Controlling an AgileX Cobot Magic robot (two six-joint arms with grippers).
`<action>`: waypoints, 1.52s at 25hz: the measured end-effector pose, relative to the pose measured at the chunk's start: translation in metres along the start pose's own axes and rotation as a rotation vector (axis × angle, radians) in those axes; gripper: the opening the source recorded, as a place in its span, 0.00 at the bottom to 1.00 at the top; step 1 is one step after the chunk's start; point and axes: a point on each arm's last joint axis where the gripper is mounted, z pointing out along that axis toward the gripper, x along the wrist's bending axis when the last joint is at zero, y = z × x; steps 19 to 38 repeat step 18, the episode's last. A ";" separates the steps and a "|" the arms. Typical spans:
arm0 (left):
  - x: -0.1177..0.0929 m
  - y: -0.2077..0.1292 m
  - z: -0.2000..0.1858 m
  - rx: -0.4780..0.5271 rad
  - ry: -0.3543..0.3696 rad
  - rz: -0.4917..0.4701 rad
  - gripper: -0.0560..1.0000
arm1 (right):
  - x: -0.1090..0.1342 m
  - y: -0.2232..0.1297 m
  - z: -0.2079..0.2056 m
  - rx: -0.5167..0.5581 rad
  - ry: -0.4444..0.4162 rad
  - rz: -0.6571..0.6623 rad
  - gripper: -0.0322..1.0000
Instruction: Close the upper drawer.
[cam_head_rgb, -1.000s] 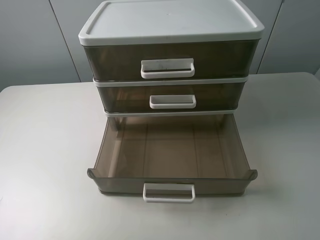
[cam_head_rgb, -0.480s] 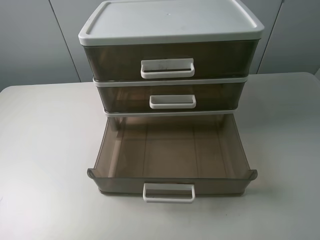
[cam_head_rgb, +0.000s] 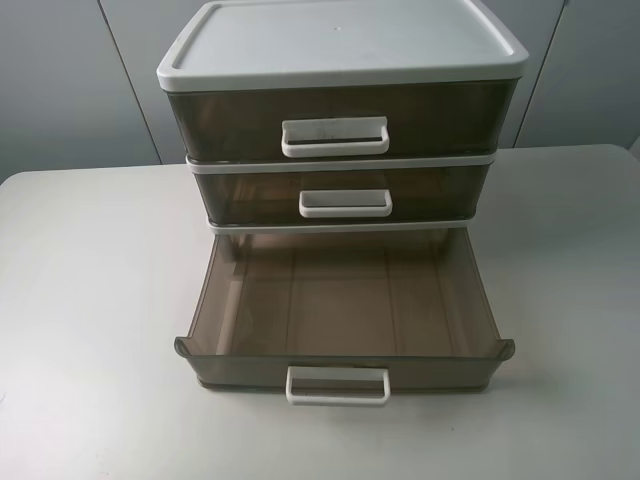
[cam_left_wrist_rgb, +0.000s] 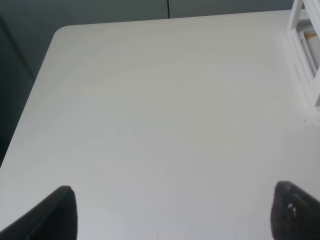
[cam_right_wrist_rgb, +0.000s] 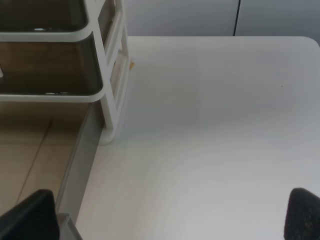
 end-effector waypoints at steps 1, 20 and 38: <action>0.000 0.000 0.000 0.000 0.000 0.000 0.75 | 0.000 0.000 0.000 0.000 0.000 0.000 0.69; 0.000 0.000 0.000 0.000 0.002 0.001 0.75 | 0.000 0.000 0.000 0.000 -0.001 -0.001 0.69; 0.000 0.000 0.000 0.000 0.002 0.001 0.75 | 0.000 0.000 0.000 0.000 -0.001 -0.001 0.69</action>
